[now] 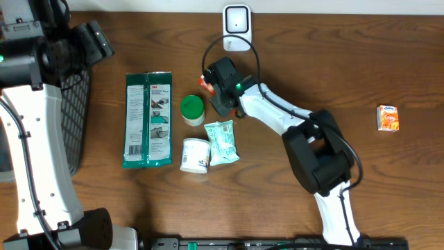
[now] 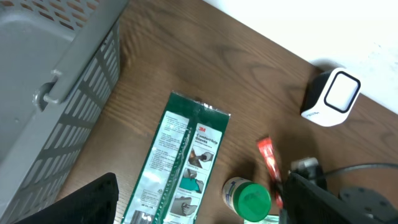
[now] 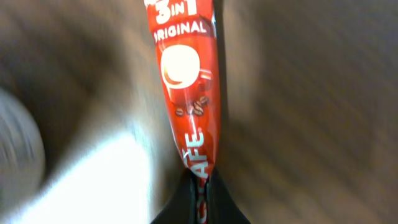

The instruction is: Scan the item barcode

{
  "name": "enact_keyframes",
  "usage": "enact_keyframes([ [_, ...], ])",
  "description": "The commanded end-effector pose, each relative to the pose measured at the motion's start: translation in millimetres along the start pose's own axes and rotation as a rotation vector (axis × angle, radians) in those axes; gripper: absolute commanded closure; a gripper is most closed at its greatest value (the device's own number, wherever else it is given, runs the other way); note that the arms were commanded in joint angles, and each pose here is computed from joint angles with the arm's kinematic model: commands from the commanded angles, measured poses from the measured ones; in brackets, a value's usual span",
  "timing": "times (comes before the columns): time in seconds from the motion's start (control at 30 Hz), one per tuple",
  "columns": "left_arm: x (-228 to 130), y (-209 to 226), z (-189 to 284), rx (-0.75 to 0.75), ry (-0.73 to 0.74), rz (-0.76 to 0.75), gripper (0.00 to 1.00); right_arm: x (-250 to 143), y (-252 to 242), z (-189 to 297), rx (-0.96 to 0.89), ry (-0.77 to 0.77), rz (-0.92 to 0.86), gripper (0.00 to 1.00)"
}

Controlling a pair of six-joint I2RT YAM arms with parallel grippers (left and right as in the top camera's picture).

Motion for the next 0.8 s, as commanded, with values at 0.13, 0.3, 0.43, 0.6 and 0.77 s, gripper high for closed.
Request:
enact_keyframes([
  [0.13, 0.7, 0.1, 0.3, -0.004, 0.001, -0.006, 0.16, -32.3, -43.6, 108.8, -0.115, 0.103, -0.131, 0.99],
  [0.3, 0.7, 0.1, 0.3, -0.004, 0.001, -0.006, 0.16, -89.3, -68.9, 173.9, -0.127, 0.267, -0.257, 0.99],
  [0.43, 0.6, 0.1, 0.3, -0.004, 0.002, -0.006, 0.16, -148.5, -92.6, 201.8, -0.133, 0.432, -0.383, 0.99],
  [0.6, 0.7, 0.1, 0.3, -0.004, 0.001, -0.006, 0.16, -211.7, -121.1, 201.3, -0.165, 0.547, -0.579, 0.99],
  [0.77, 0.7, 0.1, 0.3, -0.004, 0.001, -0.006, 0.16, -276.9, -155.5, 184.1, -0.261, 0.632, -0.736, 0.99],
])
Point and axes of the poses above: each gripper's point midway between its finger pads, its own z axis back along the fingers, its own y axis along the line the jaws close on, x = y × z, the point moved 2 cm from there along z, back along the fingers, and after that the axes turned 6 degrees about z, right-handed, at the moved point
